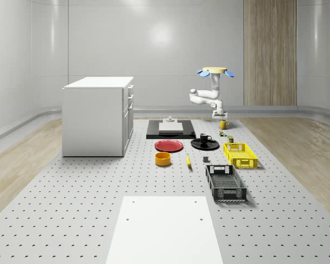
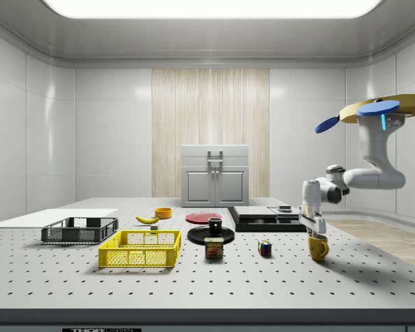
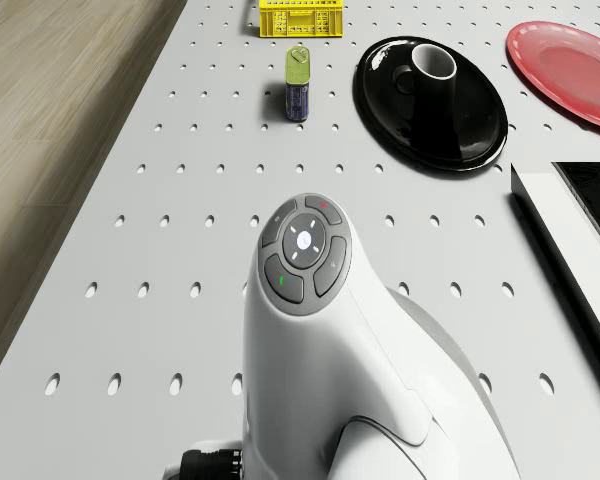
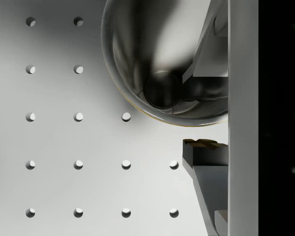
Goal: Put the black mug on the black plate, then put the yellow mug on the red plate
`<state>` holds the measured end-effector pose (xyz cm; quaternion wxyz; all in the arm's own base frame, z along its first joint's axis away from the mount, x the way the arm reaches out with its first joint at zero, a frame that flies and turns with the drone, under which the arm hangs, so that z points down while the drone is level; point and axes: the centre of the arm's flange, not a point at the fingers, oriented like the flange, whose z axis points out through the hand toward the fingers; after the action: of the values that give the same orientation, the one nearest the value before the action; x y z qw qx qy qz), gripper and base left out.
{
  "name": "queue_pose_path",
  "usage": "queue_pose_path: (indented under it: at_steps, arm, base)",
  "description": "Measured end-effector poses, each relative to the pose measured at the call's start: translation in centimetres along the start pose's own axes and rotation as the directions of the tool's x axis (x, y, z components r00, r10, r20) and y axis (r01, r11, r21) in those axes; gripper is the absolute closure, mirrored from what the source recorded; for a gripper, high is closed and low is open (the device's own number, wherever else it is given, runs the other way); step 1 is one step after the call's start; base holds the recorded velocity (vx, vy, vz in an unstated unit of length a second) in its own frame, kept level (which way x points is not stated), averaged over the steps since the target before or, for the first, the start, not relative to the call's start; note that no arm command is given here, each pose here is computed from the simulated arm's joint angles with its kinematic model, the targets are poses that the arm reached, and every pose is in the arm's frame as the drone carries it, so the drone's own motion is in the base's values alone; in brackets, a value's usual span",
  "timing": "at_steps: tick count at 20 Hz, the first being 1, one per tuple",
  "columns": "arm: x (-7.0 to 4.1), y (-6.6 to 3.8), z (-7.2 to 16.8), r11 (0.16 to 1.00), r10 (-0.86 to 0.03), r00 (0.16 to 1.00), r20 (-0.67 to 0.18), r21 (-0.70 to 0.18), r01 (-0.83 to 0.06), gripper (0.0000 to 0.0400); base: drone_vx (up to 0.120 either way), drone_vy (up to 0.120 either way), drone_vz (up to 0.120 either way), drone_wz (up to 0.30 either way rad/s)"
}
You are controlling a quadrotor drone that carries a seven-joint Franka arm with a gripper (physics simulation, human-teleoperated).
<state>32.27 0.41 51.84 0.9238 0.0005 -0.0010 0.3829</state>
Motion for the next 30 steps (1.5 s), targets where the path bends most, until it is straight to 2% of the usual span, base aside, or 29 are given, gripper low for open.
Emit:
queue_pose_path:
  at_steps: [5, 11, 17, 21, 30]
  arm:
    - [0.0, 0.0, -1.9, 1.0, 0.0, 1.0, 0.0, 0.0, 0.0, 0.029]
    - [0.0, 0.0, -3.0, 1.0, 0.0, 1.0, 0.0, 0.0, 0.0, 0.029]
    - [0.0, 0.0, -3.3, 1.0, 0.0, 1.0, 0.0, 0.0, 0.0, 0.029]
    - [0.0, 0.0, -3.3, 1.0, 0.0, 1.0, 0.0, 0.0, 0.0, 0.029]
    - [0.0, 0.0, -3.4, 1.0, 0.0, 1.0, 0.0, 0.0, 0.0, 0.029]
  base:
    - [0.008, -0.008, 0.12, 0.0]
    - [0.12, -0.12, 0.12, 0.0]
    - [0.12, -0.12, 0.0, 0.0]
    - [0.12, -0.12, 0.08, 0.0]
    - [0.12, -0.12, 0.0, 0.0]
